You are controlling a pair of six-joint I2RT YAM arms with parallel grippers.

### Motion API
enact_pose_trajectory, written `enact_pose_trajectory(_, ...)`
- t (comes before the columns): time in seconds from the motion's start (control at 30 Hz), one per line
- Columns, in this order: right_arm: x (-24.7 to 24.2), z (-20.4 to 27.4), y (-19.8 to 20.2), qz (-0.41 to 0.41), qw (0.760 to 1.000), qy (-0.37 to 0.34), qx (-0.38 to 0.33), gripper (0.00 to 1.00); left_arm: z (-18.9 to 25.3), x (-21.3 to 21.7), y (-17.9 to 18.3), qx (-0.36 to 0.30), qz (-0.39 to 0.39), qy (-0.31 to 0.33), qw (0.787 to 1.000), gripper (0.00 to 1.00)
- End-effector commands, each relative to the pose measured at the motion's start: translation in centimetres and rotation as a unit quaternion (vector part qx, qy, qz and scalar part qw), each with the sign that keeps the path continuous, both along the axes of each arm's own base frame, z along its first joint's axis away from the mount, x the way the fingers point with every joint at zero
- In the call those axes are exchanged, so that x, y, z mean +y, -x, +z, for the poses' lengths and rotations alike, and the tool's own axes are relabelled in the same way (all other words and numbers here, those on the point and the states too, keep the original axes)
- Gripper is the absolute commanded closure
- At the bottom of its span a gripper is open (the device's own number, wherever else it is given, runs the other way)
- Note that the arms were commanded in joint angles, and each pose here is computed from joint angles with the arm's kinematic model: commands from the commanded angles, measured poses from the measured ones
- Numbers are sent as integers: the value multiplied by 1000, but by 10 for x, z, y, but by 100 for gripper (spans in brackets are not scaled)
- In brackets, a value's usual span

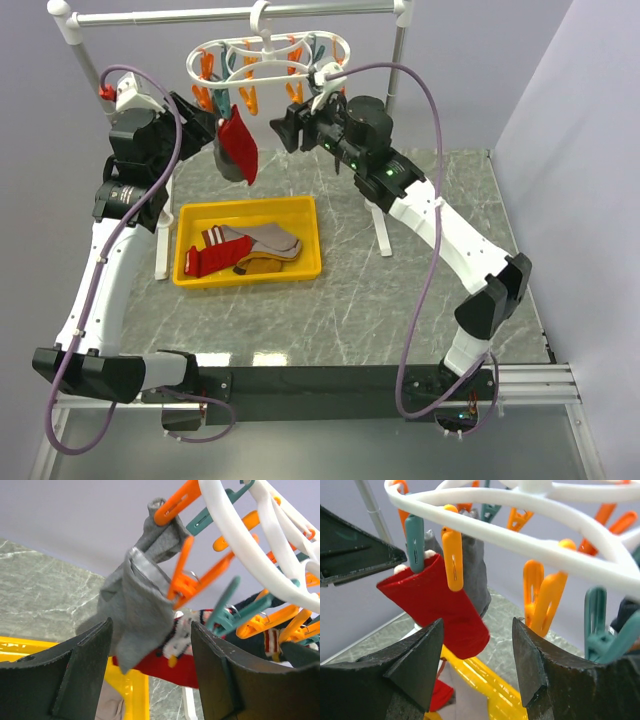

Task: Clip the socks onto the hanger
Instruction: Open the clamp at the hanger.

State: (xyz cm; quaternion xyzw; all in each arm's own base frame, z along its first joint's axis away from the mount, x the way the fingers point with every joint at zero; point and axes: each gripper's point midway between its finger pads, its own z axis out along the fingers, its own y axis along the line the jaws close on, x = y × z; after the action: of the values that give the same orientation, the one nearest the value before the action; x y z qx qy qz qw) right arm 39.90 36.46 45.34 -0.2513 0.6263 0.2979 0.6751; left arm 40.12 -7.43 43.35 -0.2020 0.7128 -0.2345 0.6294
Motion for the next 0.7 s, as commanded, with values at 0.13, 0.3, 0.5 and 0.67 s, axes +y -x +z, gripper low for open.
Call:
enact_pose_trajectory(0.13,15,55,9,53,995,-59,-62,37,33,0,7,-50,-14,-12,999,31)
enact_pose_trajectory(0.3,26,57,9,73,992,-79,-59,37,33,0,7,-52,-15,-17,998,31)
enact_pose_trajectory(0.5,38,51,-2,75,993,-78,-53,39,36,0,7,-55,-19,-23,998,31)
enact_pose_trajectory(0.67,45,43,-9,58,994,-63,-61,39,39,1,9,-58,-19,-25,998,31)
